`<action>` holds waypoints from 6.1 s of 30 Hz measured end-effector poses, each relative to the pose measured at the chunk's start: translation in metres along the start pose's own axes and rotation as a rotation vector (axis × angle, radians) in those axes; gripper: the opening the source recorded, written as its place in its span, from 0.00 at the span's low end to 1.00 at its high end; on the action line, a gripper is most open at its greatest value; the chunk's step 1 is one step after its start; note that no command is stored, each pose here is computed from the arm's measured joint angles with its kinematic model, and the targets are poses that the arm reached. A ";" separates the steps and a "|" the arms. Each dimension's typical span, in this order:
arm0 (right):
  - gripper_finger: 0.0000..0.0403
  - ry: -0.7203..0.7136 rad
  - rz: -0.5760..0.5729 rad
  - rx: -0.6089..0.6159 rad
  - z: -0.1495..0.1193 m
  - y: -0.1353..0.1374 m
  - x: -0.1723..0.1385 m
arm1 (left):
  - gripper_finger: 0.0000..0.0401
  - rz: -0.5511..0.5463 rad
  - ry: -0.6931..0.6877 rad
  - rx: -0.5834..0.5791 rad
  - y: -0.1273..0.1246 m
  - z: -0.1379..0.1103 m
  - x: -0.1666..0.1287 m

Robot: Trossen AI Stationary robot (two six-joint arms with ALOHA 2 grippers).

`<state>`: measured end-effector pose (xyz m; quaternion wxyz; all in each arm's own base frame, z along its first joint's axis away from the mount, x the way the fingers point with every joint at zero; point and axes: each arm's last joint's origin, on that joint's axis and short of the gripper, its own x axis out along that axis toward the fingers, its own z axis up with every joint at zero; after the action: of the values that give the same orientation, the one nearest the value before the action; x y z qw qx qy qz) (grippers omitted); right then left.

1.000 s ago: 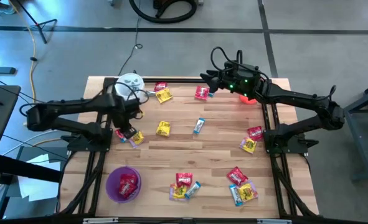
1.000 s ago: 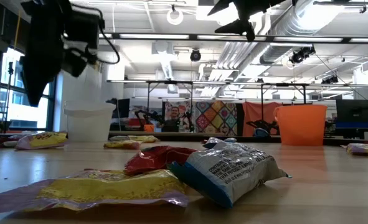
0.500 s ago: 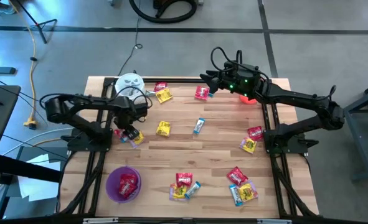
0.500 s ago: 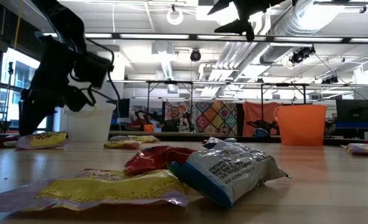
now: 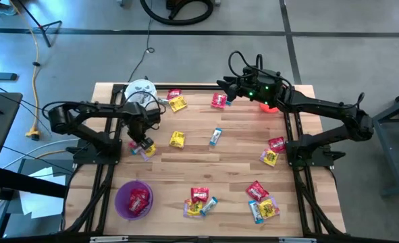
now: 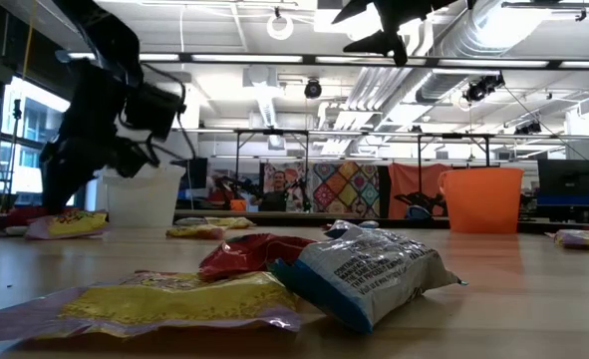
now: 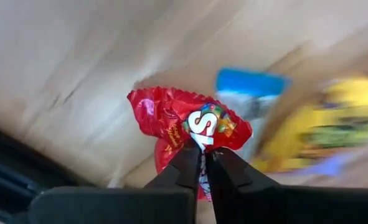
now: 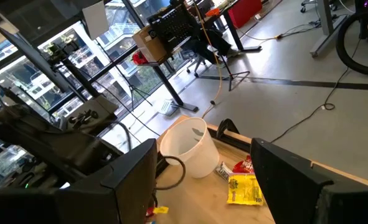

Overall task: Sort candy
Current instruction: Put the red candy into the purple bucket, then put the white candy into the white bucket

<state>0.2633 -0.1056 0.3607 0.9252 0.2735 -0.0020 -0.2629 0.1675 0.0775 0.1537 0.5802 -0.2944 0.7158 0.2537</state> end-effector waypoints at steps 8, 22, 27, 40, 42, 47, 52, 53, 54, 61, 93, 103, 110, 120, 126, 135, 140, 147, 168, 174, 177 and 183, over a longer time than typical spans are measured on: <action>0.63 0.000 0.000 -0.038 0.000 0.000 0.000 | 0.00 -0.192 -0.154 0.108 -0.016 -0.015 -0.077; 0.63 0.012 -0.007 -0.115 -0.001 -0.001 0.000 | 0.00 -0.571 -0.203 0.238 -0.081 -0.141 -0.164; 0.63 0.027 -0.015 -0.130 -0.002 -0.002 0.000 | 0.00 -0.603 -0.153 0.238 -0.121 -0.174 -0.144; 0.63 0.030 -0.015 -0.164 -0.003 -0.002 0.000 | 0.00 -0.374 -0.073 0.146 -0.161 -0.190 -0.063; 0.63 0.031 -0.016 -0.163 -0.003 -0.002 0.000 | 0.00 -0.348 -0.072 0.146 -0.162 -0.187 -0.054; 0.62 0.047 0.006 -0.155 -0.004 -0.001 0.000 | 0.02 -0.339 -0.066 0.159 -0.163 -0.185 -0.044; 0.49 0.086 0.007 -0.159 -0.007 -0.003 0.000 | 0.09 -0.365 -0.017 0.194 -0.162 -0.187 -0.048; 0.44 0.097 0.001 -0.165 -0.008 -0.003 0.000 | 0.11 -0.370 -0.016 0.196 -0.162 -0.187 -0.051; 0.39 0.108 -0.004 -0.172 -0.009 -0.004 0.000 | 0.12 -0.378 -0.017 0.207 -0.161 -0.188 -0.054; 0.03 0.221 -0.055 -0.209 -0.019 -0.011 -0.002 | 0.13 -0.521 -0.076 0.344 -0.159 -0.195 -0.093; 0.22 0.928 -0.262 0.151 -0.164 -0.102 0.037 | 0.00 -0.483 -0.827 0.259 -0.070 -0.033 -0.160; 0.44 0.858 -0.410 0.383 -0.191 -0.080 0.044 | 0.00 -0.451 -0.722 0.150 -0.060 -0.009 -0.099; 0.47 0.765 -0.447 0.455 -0.207 -0.083 0.060 | 0.00 -0.439 -0.733 0.164 -0.057 -0.006 -0.091; 0.38 0.717 -0.506 0.474 -0.219 -0.092 0.069 | 0.00 -0.466 -0.782 0.170 -0.059 -0.004 -0.095; 0.06 0.651 -0.466 0.421 -0.217 -0.092 0.074 | 0.00 -0.487 -0.846 0.176 -0.061 0.000 -0.100; 0.02 0.492 -0.270 0.445 -0.189 -0.074 0.081 | 0.00 -0.586 -0.921 0.145 -0.057 0.008 -0.110; 0.01 0.351 -0.154 0.410 -0.153 -0.052 0.079 | 0.01 -0.694 -0.990 0.068 -0.057 0.014 -0.121; 0.01 0.153 -0.024 0.242 -0.097 -0.007 0.080 | 0.15 -0.815 -1.075 0.000 -0.063 0.023 -0.131; 0.00 0.041 0.077 0.122 -0.056 0.038 0.081 | 0.43 -0.924 -1.324 -0.096 -0.065 0.047 -0.146; 0.00 0.041 0.096 0.124 -0.057 0.040 0.080 | 0.40 -0.908 -1.336 -0.115 -0.061 0.050 -0.146; 0.00 0.042 0.096 0.124 -0.057 0.041 0.080 | 0.32 -0.898 -1.362 -0.099 -0.060 0.050 -0.148; 0.00 0.036 0.103 0.125 -0.057 0.042 0.080 | 0.07 -0.863 -1.414 -0.043 -0.060 0.050 -0.151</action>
<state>0.3607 -0.0861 0.3227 0.9185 0.3351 -0.0157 -0.2093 0.2679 0.0900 0.2900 0.9340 -0.3252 0.0013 0.1476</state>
